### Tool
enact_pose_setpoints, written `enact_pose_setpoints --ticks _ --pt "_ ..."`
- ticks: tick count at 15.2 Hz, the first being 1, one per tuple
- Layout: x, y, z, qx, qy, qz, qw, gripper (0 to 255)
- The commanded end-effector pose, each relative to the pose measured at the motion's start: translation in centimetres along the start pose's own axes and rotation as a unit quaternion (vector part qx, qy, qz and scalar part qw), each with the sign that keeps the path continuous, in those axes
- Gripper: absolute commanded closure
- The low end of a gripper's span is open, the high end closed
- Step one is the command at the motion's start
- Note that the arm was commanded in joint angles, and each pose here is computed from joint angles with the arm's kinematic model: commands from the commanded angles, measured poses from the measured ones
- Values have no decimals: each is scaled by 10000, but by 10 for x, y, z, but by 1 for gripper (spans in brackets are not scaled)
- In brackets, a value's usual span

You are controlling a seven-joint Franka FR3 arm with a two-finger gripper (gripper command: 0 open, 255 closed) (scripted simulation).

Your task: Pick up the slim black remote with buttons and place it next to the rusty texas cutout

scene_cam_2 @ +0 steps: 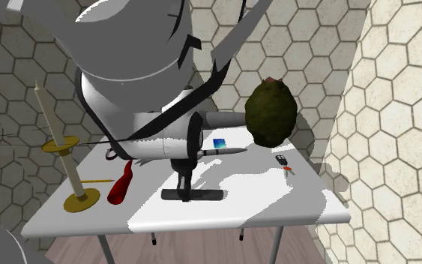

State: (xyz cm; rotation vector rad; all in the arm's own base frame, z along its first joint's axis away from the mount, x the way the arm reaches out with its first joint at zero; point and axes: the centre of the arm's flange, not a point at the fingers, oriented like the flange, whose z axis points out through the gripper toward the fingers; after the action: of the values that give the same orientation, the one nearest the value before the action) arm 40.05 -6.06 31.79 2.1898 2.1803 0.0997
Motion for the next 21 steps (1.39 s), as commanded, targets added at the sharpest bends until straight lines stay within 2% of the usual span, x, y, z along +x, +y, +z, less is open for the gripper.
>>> enact_pose_setpoints --ticks 1,21 --pt "0 1 -7 -2 -4 -4 10000 255" --pt "1 9 -113 -2 -4 -4 10000 255"
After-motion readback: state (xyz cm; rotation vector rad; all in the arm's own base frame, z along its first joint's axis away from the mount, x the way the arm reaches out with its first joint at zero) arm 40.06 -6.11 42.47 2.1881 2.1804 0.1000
